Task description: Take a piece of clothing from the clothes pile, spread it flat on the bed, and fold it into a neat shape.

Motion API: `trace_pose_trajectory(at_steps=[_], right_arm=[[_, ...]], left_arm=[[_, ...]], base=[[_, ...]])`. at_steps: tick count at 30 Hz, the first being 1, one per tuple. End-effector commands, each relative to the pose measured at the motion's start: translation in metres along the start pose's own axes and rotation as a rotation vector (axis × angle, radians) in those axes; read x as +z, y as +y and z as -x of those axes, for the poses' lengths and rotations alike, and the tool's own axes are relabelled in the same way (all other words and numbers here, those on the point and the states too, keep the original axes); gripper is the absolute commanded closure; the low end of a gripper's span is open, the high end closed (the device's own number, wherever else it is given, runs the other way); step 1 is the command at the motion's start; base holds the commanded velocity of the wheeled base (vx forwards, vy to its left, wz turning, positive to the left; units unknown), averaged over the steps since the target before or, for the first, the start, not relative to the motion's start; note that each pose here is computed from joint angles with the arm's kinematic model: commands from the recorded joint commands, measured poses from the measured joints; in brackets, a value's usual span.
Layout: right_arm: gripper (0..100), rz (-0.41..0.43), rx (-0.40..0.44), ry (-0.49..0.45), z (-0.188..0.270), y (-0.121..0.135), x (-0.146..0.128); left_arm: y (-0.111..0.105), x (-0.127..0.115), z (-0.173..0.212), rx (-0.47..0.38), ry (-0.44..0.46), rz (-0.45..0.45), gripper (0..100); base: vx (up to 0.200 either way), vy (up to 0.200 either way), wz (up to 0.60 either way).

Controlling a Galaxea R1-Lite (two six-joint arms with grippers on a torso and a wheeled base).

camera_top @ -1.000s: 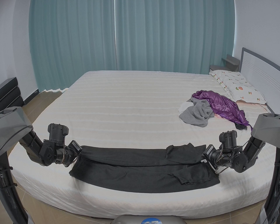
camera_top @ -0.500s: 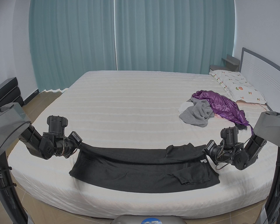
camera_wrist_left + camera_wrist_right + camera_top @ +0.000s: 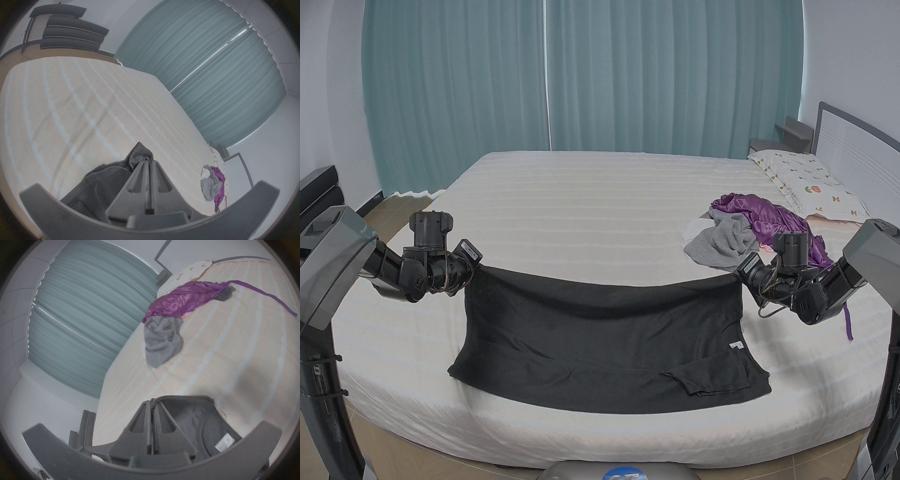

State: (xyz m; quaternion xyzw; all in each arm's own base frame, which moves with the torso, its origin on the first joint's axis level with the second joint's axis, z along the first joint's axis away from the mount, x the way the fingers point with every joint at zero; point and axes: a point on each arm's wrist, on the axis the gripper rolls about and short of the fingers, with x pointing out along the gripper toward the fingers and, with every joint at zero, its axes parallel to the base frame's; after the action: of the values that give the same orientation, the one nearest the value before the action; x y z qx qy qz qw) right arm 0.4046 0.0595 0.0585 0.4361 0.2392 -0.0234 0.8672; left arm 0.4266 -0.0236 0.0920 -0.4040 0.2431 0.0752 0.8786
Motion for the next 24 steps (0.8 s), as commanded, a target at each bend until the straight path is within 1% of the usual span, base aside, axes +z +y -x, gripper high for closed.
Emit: trace_pose_trajectory(at_steps=[1, 10, 13, 21, 24], right_arm=[[100, -0.005, 0.006, -0.018, -0.02, -0.003, 0.006], [100, -0.005, 0.024, -0.035, -0.034, -0.003, 0.007], [100, -0.004, 0.021, -0.033, -0.035, -0.004, 0.006], [100, -0.001, -0.018, 0.006, -0.015, -0.012, 0.001], [100, -0.002, -0.043, 0.027, -0.002, -0.018, -0.003]], left_arm=[[0.005, -0.002, -0.023, 0.011, 0.003, 0.022, 100], [0.006, 0.001, -0.029, 0.0, -0.008, 0.028, 100], [0.009, -0.003, -0.034, 0.014, 0.002, 0.026, 100], [0.019, -0.008, -0.026, 0.047, 0.036, 0.024, 100], [0.024, -0.009, -0.014, 0.068, 0.066, 0.018, 100]], base=[[0.0, 0.0, 0.0], [0.0, 0.0, 0.0], [0.0, 0.0, 0.0], [0.0, 0.0, 0.0], [0.0, 0.0, 0.0]])
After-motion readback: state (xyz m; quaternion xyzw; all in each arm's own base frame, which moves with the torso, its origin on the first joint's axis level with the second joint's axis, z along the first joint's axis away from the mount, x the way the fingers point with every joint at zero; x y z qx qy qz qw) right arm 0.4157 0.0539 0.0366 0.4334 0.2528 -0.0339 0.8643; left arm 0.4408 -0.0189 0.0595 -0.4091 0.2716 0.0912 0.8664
